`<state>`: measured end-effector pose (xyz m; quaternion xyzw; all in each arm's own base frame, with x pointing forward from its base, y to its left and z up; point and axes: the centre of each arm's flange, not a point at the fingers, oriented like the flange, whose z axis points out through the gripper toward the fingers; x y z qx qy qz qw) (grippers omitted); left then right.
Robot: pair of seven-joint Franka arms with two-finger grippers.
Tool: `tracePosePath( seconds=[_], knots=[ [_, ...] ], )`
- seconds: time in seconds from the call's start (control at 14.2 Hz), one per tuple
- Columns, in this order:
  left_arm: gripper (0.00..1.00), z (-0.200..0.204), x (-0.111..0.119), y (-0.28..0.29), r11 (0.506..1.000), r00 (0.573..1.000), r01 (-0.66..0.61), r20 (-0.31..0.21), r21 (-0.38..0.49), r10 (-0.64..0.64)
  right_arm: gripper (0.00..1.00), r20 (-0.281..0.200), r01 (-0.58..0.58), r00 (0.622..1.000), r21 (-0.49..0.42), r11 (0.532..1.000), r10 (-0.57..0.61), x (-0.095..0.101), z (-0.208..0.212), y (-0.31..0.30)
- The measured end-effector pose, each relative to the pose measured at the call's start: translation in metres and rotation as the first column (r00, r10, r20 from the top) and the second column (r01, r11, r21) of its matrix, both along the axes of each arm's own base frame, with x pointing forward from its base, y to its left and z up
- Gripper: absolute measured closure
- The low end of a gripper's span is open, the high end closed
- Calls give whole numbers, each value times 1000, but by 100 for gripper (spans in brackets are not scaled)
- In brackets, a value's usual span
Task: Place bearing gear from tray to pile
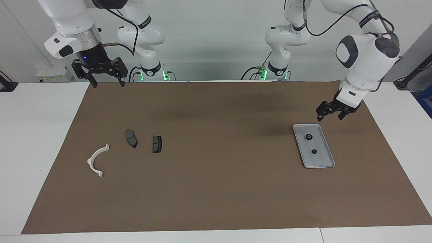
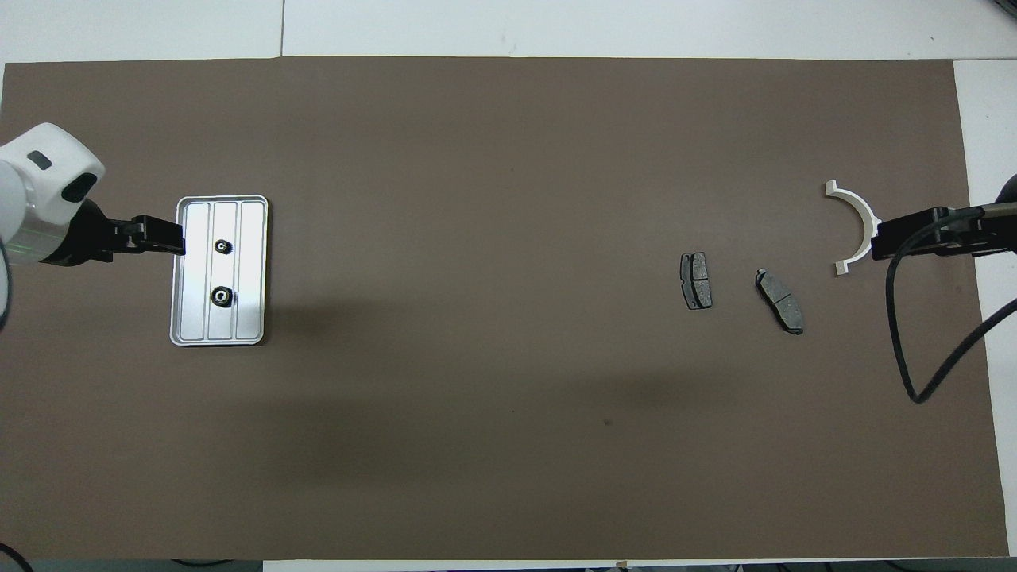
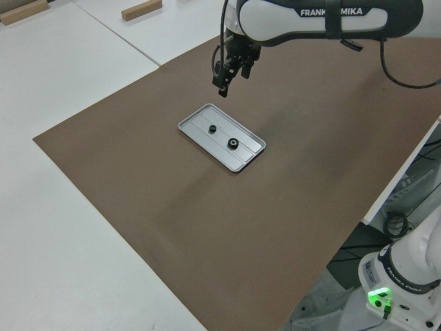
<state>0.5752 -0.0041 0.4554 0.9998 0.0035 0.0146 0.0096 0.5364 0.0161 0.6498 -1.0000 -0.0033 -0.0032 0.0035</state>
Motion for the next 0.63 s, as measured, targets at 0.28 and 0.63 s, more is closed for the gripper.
tracePosePath(
  seconds=[0.28,0.63],
  knots=[
    [0,-85,-6,14,999,998,45,-38,7,-45,0,17,-24,1000,0,1000,24,10,-9,0],
    [0,-110,-6,16,1000,999,-18,-51,9,19,0,-24,-34,999,0,999,34,33,-46,4]
  ],
)
